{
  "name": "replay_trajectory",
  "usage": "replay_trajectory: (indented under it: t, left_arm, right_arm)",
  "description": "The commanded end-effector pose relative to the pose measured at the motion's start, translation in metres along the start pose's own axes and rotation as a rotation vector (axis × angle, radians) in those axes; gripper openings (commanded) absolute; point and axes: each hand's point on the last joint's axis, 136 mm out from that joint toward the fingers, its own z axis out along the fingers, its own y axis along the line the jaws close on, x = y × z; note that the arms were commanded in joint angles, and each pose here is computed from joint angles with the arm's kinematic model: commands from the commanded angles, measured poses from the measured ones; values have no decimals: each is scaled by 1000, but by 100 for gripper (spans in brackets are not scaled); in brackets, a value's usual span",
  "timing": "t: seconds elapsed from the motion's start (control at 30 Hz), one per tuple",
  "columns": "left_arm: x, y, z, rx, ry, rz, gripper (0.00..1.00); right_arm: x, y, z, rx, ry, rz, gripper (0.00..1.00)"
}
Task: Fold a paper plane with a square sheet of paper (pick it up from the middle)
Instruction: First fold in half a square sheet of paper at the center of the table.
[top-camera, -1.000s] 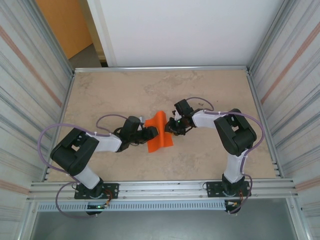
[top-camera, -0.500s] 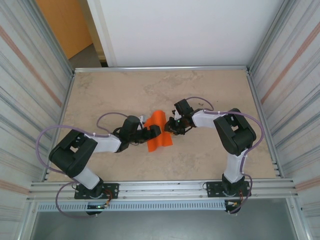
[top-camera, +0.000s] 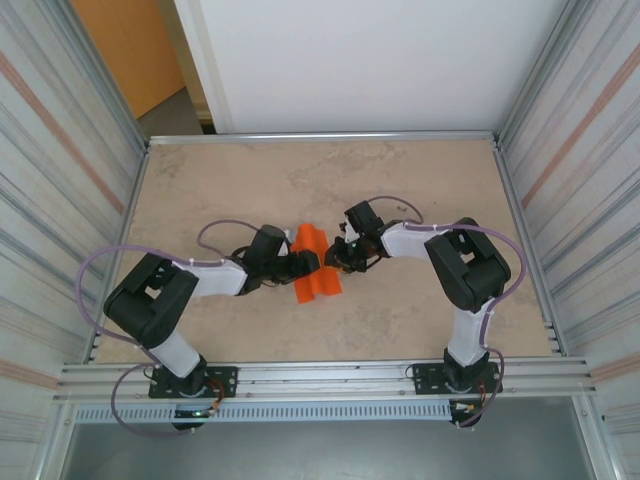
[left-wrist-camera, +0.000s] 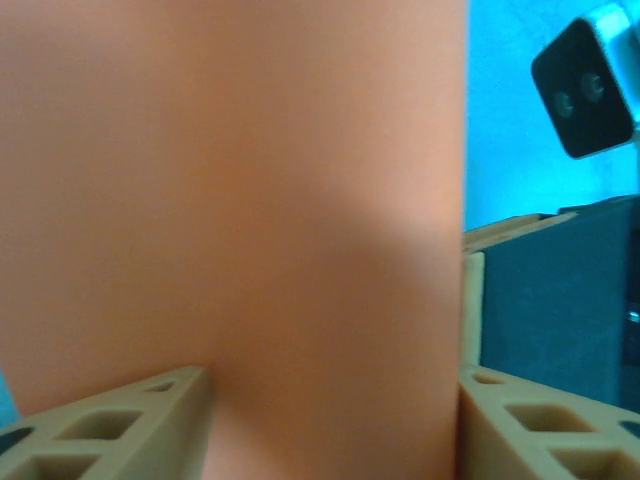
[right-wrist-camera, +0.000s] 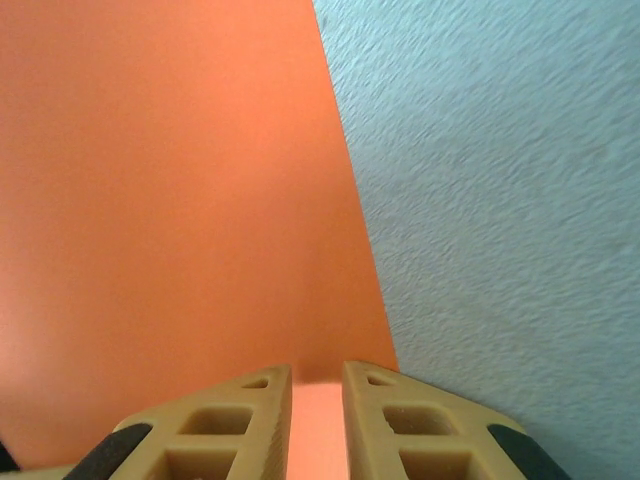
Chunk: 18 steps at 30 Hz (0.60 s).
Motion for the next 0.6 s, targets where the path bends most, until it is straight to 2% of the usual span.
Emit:
replay_trajectory:
  t: [0.0, 0.17, 0.27, 0.43, 0.57]
  left_arm:
    - [11, 23, 4, -95, 53, -21, 54]
    - [5, 14, -1, -77, 54, 19, 35]
    - [-2, -5, -11, -17, 41, 70, 27]
    - [-10, -54, -39, 190, 55, 143, 22]
    - [-14, -93, -66, 345, 70, 177, 21]
  right_arm:
    - [19, -18, 3, 42, 55, 49, 22]
    - [6, -11, -32, -1, -41, 35, 26]
    - [-6, -5, -64, -52, -136, 4, 34]
    - [-13, 12, -116, -182, -251, -76, 53]
    - [-12, 30, -144, -308, -295, -126, 66]
